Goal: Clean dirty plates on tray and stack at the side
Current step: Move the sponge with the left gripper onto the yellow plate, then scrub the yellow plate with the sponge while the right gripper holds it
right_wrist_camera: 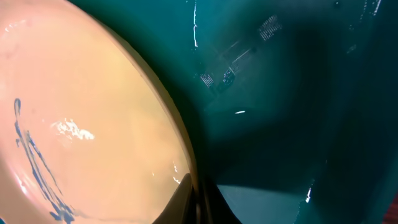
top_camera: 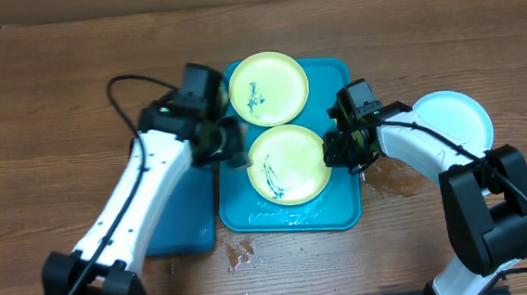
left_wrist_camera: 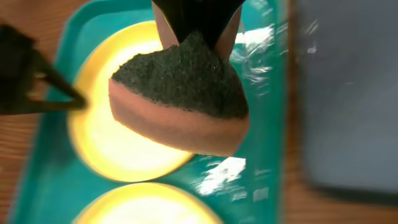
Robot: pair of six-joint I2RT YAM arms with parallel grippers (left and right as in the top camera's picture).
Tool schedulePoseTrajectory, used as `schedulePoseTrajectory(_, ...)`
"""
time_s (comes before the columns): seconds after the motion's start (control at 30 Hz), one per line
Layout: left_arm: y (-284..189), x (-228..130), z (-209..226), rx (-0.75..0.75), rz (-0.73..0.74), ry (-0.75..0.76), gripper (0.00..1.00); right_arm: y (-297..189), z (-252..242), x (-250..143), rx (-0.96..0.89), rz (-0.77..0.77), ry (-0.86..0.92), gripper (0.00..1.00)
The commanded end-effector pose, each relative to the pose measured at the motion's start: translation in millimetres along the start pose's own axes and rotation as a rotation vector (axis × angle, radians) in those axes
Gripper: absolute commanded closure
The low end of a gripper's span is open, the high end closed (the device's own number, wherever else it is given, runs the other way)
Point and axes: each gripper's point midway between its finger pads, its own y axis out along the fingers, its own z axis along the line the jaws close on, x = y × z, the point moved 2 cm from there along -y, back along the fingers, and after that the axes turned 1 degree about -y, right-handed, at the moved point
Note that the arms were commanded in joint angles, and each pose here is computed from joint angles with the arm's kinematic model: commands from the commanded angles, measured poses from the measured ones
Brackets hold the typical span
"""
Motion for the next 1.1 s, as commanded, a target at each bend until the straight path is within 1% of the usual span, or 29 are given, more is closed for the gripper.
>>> schedulePoseTrajectory(0.0, 21, -6, -38, -0.077, 0.040, 0.000, 0.96, 8, -10, -17, -0.039, 0.049, 0.032, 0.96)
schedulePoseTrajectory(0.07, 41, -9, -53, -0.084, 0.053, -0.004, 0.96, 8, -10, -19, -0.041, 0.056, 0.034, 0.96)
schedulePoseTrajectory(0.13, 67, -13, -64, -0.091, 0.079, -0.040, 0.96, 8, -11, -21, -0.044, 0.064, 0.037, 0.96)
schedulePoseTrajectory(0.27, 110, -20, -78, -0.147, 0.151, -0.086, 0.96, 8, -12, -23, -0.048, 0.074, 0.039, 0.96)
schedulePoseTrajectory(0.37, 134, -23, -73, -0.129, 0.181, -0.119, 0.96, 8, -12, -23, -0.048, 0.075, 0.040, 0.96)
schedulePoseTrajectory(0.4, 138, -22, -68, -0.108, 0.177, -0.120, 0.96, 8, -12, -24, -0.049, 0.077, 0.040, 0.96)
schedulePoseTrajectory(0.43, 144, -21, -57, -0.054, 0.164, -0.124, 0.96, 8, -12, -24, -0.050, 0.079, 0.041, 0.96)
schedulePoseTrajectory(0.57, 144, -20, -22, 0.136, 0.123, -0.108, 0.96, 7, -12, -25, -0.052, 0.084, 0.042, 0.96)
schedulePoseTrajectory(0.8, 123, -16, 25, 0.412, 0.103, -0.044, 0.96, 7, -12, -25, -0.051, 0.083, 0.042, 0.96)
schedulePoseTrajectory(0.97, 109, -11, 40, 0.522, 0.088, 0.006, 0.96, 7, -12, -25, -0.052, 0.084, 0.042, 0.96)
schedulePoseTrajectory(1.03, 109, -9, 35, 0.500, 0.090, 0.018, 0.96, 7, -12, -25, -0.051, 0.084, 0.042, 0.96)
schedulePoseTrajectory(1.07, 110, -8, 29, 0.465, 0.099, 0.031, 0.96, 7, -12, -25, -0.052, 0.083, 0.041, 0.96)
